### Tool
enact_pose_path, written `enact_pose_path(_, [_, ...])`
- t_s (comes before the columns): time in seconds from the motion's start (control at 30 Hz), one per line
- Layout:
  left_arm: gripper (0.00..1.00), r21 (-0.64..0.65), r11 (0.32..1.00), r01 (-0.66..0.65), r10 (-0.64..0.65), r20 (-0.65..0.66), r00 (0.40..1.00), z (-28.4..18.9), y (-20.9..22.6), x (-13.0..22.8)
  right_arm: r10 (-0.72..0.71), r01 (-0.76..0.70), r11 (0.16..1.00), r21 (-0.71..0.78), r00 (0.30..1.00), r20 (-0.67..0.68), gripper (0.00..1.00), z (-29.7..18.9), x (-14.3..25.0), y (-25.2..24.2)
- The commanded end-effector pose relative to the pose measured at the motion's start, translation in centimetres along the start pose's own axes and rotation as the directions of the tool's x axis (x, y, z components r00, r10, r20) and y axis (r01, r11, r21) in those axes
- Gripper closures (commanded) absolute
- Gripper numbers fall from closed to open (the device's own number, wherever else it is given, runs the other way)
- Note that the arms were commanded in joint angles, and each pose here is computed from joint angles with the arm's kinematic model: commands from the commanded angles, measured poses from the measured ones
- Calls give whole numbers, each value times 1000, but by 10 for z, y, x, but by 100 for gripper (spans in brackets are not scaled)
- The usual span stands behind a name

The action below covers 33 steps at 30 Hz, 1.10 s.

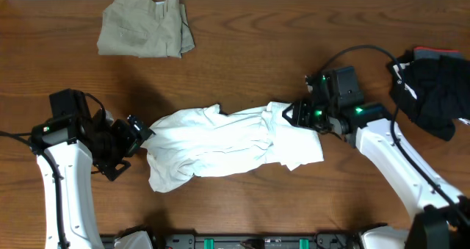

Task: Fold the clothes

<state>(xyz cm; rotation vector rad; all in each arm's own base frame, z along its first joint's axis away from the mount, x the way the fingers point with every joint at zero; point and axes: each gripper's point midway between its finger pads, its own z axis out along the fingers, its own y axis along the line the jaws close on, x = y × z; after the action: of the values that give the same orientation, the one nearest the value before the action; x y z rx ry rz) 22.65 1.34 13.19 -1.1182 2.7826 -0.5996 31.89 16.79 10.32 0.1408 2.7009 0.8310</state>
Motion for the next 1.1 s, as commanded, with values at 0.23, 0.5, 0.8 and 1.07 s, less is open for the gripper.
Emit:
enact_pose_path(0.23, [2,6,1000,-13,13,-11,1000,1,-1,3,14,-15,999,-42,1000,-26,68,55,-14,-13])
enact_pose_path(0.5, [2,6,1000,-14,14,-12,1000,1,-1,3,7,-9,1000,-21,997,-76,59,86,-6,-35])
enact_pose_path(0.8, [2,1,1000,-9,9,-23,1000,3,1,6,3,-2,1000,13,998,-62,59,77,-16,-49])
enact_pose_path(1.07, [2,-11,1000,3,-3,-48,999,13,9,12,-94,92,995,32,993,74,31,-21,-61,-34])
